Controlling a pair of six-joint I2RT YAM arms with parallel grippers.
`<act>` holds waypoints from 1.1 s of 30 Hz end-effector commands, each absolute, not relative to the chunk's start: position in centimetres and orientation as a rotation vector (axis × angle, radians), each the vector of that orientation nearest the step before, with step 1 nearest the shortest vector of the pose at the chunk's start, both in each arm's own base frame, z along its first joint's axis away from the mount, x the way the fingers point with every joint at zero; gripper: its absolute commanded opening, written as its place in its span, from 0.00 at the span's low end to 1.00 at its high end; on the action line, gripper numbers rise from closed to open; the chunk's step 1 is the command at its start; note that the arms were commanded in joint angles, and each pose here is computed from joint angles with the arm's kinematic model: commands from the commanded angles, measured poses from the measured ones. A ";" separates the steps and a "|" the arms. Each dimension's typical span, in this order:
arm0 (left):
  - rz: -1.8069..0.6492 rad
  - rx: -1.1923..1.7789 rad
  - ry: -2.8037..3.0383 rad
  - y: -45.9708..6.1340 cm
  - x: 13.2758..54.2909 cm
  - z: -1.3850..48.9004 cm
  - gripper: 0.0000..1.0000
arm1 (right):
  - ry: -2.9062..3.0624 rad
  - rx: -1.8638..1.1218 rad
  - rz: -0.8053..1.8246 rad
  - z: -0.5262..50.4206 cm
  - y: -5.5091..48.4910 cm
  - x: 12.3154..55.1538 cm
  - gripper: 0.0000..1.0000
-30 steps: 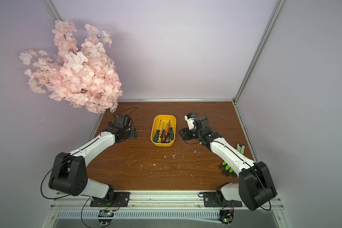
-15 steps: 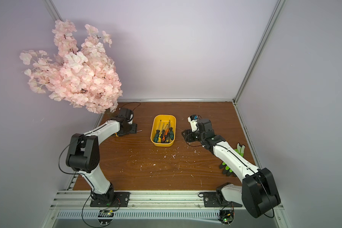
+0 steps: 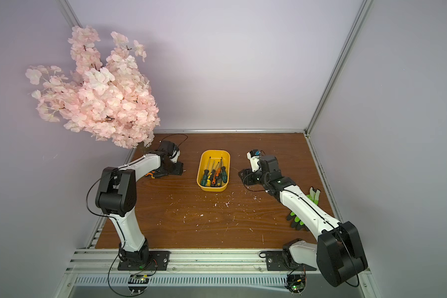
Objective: Put the screwdriver on the desktop into the storage box
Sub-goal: Pick up the screwdriver from the center of the board.
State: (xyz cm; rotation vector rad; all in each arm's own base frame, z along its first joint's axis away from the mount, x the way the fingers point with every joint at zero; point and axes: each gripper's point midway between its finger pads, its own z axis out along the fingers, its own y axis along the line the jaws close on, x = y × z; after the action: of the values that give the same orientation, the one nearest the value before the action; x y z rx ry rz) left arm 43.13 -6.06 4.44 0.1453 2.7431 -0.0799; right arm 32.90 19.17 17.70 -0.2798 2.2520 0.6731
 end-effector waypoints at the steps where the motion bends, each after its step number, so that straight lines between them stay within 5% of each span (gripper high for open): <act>1: -0.017 0.123 2.762 -4.6 41.9 4.8 0.67 | 2.206 -0.258 0.673 18.7 18.8 33.1 0.58; 14: 0.117 0.038 2.708 -1.6 41.9 6.0 0.74 | 2.206 -0.258 0.714 18.5 19.3 33.0 0.58; 33: 0.054 0.031 2.790 -1.4 41.6 3.7 0.69 | 2.205 -0.252 0.711 18.3 18.7 32.5 0.58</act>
State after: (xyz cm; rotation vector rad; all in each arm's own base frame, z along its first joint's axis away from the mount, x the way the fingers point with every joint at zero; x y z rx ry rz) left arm 42.03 -1.84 4.09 0.0386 2.7570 0.0704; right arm 32.32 18.47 17.02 -0.2469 2.2489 0.6836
